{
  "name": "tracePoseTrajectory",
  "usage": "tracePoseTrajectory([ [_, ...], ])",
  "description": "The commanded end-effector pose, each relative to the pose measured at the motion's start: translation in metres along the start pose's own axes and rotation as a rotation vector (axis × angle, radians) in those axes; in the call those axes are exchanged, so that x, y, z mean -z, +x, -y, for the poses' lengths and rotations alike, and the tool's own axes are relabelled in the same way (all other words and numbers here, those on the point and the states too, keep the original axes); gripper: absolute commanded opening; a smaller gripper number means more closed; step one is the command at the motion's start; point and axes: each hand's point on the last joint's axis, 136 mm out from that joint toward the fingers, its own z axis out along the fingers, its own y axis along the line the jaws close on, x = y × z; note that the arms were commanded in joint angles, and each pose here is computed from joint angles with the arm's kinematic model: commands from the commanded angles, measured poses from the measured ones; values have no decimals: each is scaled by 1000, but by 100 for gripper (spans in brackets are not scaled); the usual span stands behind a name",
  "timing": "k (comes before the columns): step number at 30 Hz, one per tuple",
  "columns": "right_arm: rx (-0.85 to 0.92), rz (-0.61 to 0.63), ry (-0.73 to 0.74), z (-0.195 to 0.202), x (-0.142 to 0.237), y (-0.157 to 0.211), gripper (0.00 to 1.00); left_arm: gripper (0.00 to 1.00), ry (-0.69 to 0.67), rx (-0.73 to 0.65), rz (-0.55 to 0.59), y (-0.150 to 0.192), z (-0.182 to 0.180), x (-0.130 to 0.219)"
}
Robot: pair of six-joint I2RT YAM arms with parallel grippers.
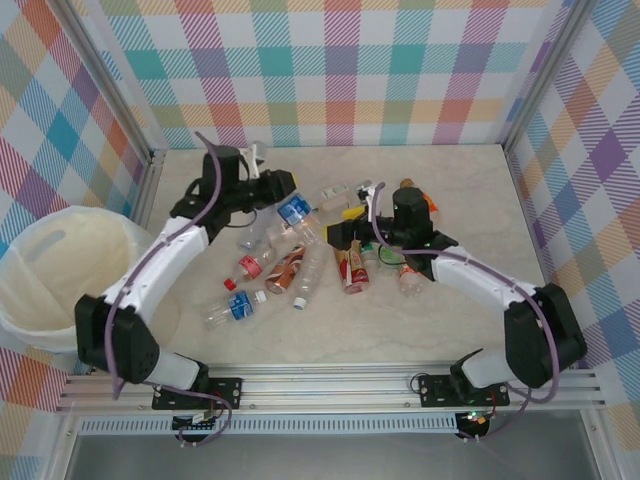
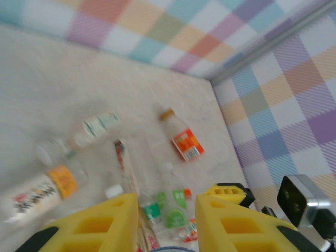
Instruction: Put the plastic bottles in the bin
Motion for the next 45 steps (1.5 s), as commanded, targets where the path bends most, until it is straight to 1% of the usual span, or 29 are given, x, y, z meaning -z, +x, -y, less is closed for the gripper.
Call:
tracePoseTrajectory([
  [1,-24,93,302,56,12,-9,100,0,-281,-182,97,-27,-10,93],
  [4,-57,120,369,73,13,-7,100,0,-498,-242,200,-56,-20,158],
  [7,-72,121,384,79,7,-6,100,0,-862,-265,322,-80,-53,226],
  [9,-76,110,390,82,3,-4,99,0,-1115,-276,396,-90,-71,271],
  [12,-74,85,403,86,-1,0,100,0,-1418,-287,480,-99,-89,322],
  [14,-73,76,410,89,-3,2,100,0,-1527,-255,505,-100,-104,342],
  [15,-75,71,410,89,-4,3,100,0,-1563,-215,511,-99,-117,350],
  [18,-76,61,413,89,-3,6,100,0,-1571,-58,517,-84,-152,361],
  [23,-69,45,421,87,4,8,100,0,-1535,198,463,-46,-217,351],
  [25,-70,34,424,86,7,9,100,0,-1480,294,427,-32,-240,338],
  [27,-73,30,425,84,12,10,100,0,-1369,366,405,-24,-257,315],
  [30,-68,43,435,82,21,11,100,0,-1215,408,386,-24,-271,279],
  [33,-67,62,459,82,33,12,100,0,-1099,420,392,-31,-276,254],
  [36,-67,83,475,81,45,14,100,0,-1044,428,411,-40,-279,242],
  [40,-80,93,497,83,55,22,100,0,-1005,430,412,-43,-276,236],
  [41,-86,94,497,83,57,24,100,4,-1011,429,414,-42,-276,238],
  [42,-90,90,497,83,58,27,100,14,-1024,426,416,-41,-275,241],
  [44,-100,76,495,83,60,34,100,41,-1056,420,420,-38,-274,249],
  [45,-106,61,493,83,61,39,100,52,-1067,417,422,-37,-272,252],
])
